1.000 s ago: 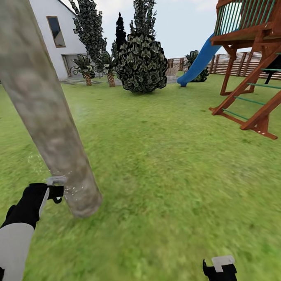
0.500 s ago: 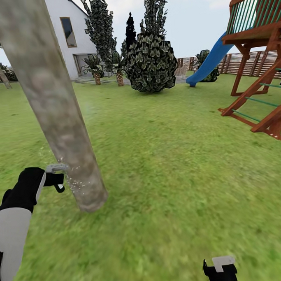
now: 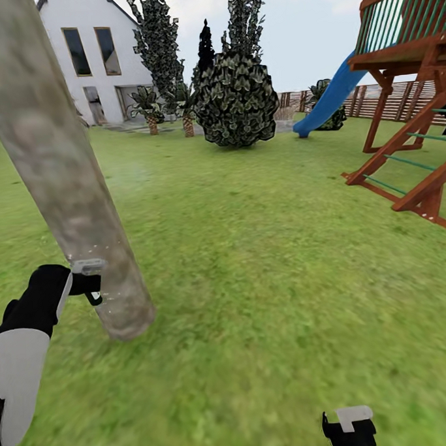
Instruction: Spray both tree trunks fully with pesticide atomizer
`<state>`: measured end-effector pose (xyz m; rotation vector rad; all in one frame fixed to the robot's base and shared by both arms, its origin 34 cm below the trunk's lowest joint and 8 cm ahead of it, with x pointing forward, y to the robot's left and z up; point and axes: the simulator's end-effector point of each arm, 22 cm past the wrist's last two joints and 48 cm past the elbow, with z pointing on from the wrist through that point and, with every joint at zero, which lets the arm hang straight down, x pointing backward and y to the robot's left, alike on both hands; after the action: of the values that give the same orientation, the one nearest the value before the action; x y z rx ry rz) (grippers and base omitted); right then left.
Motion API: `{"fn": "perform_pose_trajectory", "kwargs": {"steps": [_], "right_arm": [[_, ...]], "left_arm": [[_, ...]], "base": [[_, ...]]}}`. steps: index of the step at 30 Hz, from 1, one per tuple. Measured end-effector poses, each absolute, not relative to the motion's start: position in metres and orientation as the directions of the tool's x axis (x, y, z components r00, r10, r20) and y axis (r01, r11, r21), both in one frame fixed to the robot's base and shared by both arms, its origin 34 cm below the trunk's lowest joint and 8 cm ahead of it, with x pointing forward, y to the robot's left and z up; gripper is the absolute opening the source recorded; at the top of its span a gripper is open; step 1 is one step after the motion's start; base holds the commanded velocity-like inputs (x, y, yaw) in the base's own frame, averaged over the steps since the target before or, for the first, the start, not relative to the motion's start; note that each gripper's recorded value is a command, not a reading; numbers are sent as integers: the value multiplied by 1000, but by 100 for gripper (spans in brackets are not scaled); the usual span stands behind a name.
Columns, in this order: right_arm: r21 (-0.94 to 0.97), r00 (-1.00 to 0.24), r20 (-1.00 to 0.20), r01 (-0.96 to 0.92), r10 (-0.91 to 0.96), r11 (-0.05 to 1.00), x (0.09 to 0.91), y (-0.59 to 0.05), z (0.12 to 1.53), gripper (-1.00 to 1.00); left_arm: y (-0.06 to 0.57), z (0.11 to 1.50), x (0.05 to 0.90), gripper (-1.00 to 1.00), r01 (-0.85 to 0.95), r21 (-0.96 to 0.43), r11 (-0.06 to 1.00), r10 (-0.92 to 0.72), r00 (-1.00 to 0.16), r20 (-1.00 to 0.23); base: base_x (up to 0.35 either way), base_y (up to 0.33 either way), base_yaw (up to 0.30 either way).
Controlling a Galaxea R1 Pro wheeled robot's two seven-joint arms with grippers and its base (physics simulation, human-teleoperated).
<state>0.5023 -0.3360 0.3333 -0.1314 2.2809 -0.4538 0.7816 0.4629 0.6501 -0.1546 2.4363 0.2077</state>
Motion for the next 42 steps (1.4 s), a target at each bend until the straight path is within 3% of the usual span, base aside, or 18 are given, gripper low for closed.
{"fn": "perform_pose_trajectory", "kwargs": {"steps": [13,23,37,42], "right_arm": [[-363,-682,-692,48,-235,931,502,-336,333,100],[-363,-682,-692,47,-236,930,502,-336,333,100],[-362,-682,-692,44,-237,931,503,-334,333,100],[-363,-683,-691,44,-237,931,502,-335,333,100]], "left_arm": [[478,639,772,-100,-181,130,975,-60,-776,-628],[507,569,708,-100,-198,179,964,-75,-846,-528],[535,544,682,-100,-288,225,931,-116,-816,-566],[501,492,677,-100,-268,207,941,-107,-816,-569]], "base": [[44,-270,113],[100,-269,7],[151,-261,244],[156,-259,11]]}}
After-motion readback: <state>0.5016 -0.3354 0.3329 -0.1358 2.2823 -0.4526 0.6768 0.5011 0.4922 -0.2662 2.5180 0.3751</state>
